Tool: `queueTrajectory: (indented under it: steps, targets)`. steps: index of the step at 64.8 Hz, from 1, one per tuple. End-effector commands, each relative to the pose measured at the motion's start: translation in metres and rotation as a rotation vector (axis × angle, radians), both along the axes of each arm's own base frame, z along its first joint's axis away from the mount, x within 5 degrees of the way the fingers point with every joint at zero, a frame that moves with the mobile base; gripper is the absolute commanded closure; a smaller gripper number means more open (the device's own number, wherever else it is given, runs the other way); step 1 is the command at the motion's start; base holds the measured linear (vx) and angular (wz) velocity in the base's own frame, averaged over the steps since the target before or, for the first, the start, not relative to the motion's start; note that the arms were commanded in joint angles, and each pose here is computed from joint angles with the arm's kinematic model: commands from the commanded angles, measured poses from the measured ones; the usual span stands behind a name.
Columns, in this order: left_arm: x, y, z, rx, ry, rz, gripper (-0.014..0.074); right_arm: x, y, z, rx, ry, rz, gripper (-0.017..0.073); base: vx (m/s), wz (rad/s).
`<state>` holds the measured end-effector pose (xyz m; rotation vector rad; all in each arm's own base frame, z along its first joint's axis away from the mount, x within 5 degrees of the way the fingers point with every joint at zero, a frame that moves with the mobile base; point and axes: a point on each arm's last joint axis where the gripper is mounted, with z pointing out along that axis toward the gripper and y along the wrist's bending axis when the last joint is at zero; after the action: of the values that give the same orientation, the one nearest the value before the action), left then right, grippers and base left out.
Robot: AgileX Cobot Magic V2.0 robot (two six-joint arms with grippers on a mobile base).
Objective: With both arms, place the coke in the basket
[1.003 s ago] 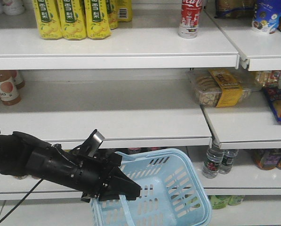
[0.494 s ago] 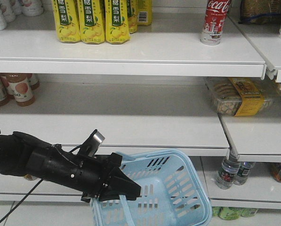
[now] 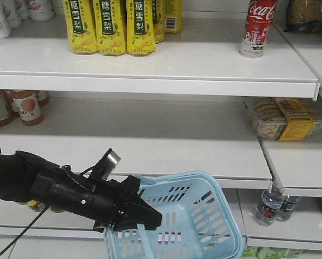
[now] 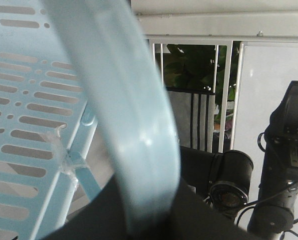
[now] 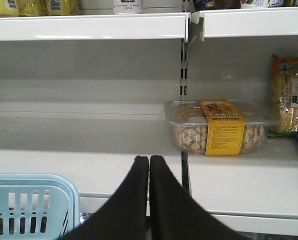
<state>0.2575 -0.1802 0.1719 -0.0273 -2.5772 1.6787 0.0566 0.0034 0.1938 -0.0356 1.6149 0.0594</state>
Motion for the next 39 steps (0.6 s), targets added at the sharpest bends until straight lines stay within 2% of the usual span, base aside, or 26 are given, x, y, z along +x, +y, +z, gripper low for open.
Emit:
queueTrajectory:
  steps: [1, 39]
  targets:
    - [-0.0021, -0.0038, 0.0269, -0.117, -0.036, -0.011, 0.0599, -0.0006, 0.0000, 0.0048, -0.004, -0.078, 0.001, 0.0569, 0.06, 0.05]
    - [-0.0021, -0.0038, 0.0269, -0.117, -0.036, -0.011, 0.0599, -0.0006, 0.0000, 0.0048, -0.004, -0.078, 0.001, 0.0569, 0.06, 0.01]
